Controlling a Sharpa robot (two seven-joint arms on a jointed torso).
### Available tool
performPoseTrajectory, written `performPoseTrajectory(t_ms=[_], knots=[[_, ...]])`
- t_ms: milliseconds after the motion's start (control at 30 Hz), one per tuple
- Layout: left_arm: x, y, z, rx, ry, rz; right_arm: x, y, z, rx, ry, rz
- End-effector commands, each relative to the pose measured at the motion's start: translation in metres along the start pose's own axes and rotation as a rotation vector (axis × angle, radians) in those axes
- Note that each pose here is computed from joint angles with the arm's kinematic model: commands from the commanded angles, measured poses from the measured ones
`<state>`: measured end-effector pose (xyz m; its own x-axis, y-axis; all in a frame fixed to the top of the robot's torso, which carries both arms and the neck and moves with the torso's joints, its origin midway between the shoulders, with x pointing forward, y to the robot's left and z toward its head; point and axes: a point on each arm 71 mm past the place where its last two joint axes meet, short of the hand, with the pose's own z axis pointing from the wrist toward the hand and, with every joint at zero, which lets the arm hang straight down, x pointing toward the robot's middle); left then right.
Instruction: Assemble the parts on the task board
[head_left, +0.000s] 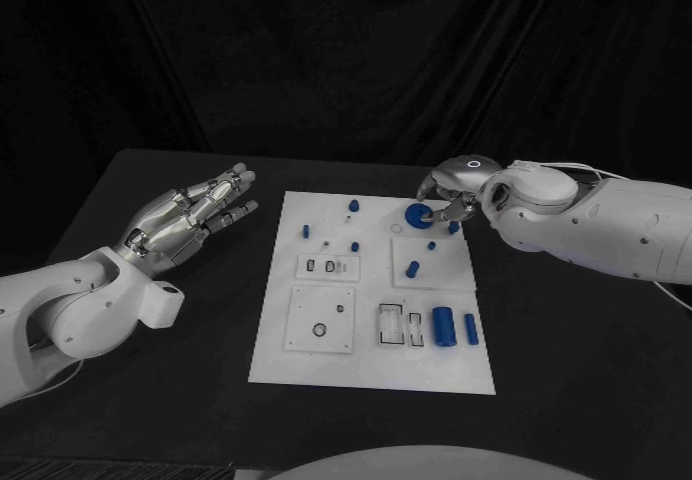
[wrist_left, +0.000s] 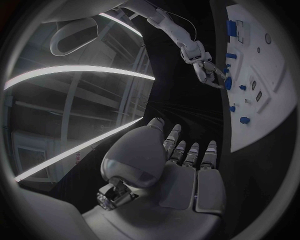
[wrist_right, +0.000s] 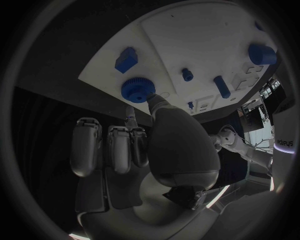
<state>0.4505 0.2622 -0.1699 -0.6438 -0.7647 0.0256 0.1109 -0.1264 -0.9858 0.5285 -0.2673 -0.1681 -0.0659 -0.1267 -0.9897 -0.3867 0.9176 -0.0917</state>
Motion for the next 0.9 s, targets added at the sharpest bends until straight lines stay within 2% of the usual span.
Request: performPoseTrajectory(t_ms=[33,500,900], knots=[[0.0013,-0.0018,0.0010,0.013,0.015,-0.008,0.003,-0.003,0.001,0.038,0.018,0.000],[0.0019,-0.0013,0.0017,0.011,0.021,-0.011,0.010,-0.003,0.006,0.040,0.035,-0.003],[0.0018,-0.0009,0.0017,0.008,0.023,-0.012,0.013,0.001,0.009,0.017,0.030,-0.002]])
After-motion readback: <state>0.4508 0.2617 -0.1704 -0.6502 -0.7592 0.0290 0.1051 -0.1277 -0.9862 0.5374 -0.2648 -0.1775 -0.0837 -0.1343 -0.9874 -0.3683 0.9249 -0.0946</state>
